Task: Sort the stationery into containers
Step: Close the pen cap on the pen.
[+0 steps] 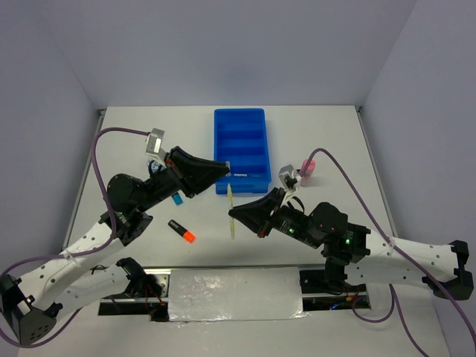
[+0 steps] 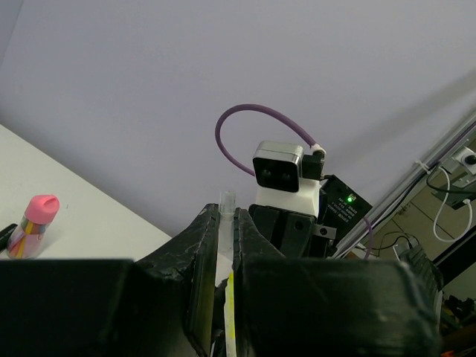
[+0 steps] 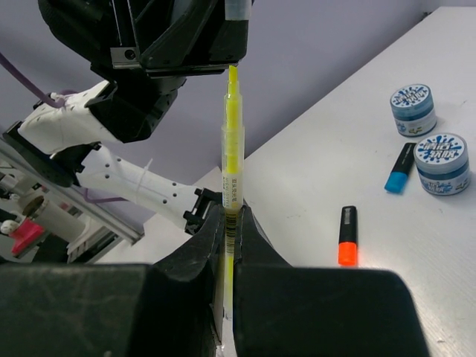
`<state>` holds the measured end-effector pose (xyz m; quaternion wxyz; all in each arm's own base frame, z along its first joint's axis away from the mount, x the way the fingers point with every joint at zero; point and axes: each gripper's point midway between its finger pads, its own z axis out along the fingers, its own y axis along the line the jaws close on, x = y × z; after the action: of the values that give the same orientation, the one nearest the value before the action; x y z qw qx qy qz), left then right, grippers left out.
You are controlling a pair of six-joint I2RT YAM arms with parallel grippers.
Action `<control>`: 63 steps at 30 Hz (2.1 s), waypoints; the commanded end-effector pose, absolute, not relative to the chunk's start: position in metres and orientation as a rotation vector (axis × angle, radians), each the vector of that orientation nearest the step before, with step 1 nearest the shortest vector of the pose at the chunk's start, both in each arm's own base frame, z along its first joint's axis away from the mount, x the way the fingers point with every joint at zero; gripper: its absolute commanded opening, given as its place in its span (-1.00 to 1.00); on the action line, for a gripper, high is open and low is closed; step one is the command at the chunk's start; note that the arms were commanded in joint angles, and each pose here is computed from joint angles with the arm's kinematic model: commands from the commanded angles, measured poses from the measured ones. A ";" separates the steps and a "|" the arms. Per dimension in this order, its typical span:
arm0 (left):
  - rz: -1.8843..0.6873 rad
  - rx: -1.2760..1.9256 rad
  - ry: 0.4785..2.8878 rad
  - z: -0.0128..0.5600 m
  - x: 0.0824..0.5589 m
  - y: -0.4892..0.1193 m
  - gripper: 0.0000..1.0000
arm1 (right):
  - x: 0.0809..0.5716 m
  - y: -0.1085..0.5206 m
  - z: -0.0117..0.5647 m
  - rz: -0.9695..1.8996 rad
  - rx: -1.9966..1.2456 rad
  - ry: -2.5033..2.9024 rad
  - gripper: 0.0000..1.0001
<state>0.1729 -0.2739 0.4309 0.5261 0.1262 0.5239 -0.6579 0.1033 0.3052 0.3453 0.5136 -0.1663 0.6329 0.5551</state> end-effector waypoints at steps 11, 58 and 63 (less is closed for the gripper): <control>-1.594 0.336 1.193 0.438 0.165 -0.274 -1.00 | 0.111 0.298 0.377 1.310 -0.350 1.455 -1.00; -1.559 0.288 1.204 0.437 0.170 -0.267 -1.00 | 0.122 0.305 0.374 1.248 -0.332 1.491 -1.00; -1.567 0.292 1.209 0.434 0.170 -0.269 -1.00 | 0.124 0.303 0.379 1.237 -0.325 1.484 -1.00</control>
<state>0.1783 -0.2723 0.4199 0.5244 0.1092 0.5421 -0.6474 0.1208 0.3089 0.3465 0.5343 -0.1531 0.6526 0.5151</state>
